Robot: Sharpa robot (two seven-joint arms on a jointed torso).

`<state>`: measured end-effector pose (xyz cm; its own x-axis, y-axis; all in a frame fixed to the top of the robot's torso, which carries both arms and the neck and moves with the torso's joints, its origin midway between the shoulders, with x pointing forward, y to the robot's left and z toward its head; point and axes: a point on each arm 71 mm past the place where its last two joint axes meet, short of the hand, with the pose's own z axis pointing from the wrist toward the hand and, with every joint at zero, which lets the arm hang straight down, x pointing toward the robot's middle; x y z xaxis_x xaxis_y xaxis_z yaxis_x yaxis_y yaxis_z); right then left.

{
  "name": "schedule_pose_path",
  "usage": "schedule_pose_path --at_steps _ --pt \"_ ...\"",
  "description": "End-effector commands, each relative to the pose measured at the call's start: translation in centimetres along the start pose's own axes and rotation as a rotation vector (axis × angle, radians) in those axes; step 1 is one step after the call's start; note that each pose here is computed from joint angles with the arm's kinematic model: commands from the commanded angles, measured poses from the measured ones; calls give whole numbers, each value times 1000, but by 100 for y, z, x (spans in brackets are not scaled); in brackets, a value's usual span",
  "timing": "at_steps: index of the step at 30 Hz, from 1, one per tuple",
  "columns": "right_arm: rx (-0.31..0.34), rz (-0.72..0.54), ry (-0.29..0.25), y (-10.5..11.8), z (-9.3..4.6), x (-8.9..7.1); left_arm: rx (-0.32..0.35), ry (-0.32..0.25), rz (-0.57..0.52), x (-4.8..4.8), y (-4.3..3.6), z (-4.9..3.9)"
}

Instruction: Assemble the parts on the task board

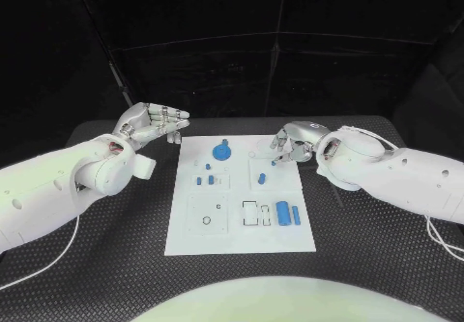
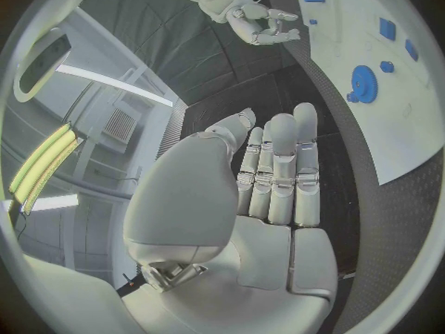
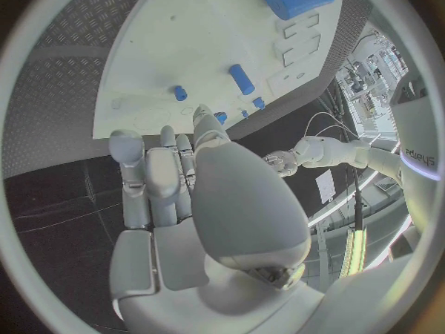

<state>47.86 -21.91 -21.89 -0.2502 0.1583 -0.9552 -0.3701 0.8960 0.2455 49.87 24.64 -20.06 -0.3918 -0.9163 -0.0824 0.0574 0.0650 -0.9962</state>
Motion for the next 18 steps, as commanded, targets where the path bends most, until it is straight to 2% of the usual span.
schedule_pose_path --at_steps 1,6,14,18 --pt "37 -100 46 -4 9 57 34 -44 -114 11 -23 -20" --pt "30 -104 71 31 23 135 33 -37 -126 40 -13 -36" --pt "33 -99 68 38 81 183 30 -33 -131 66 -5 -37" --pt "29 -93 84 46 105 208 28 -33 -132 74 -1 -33"
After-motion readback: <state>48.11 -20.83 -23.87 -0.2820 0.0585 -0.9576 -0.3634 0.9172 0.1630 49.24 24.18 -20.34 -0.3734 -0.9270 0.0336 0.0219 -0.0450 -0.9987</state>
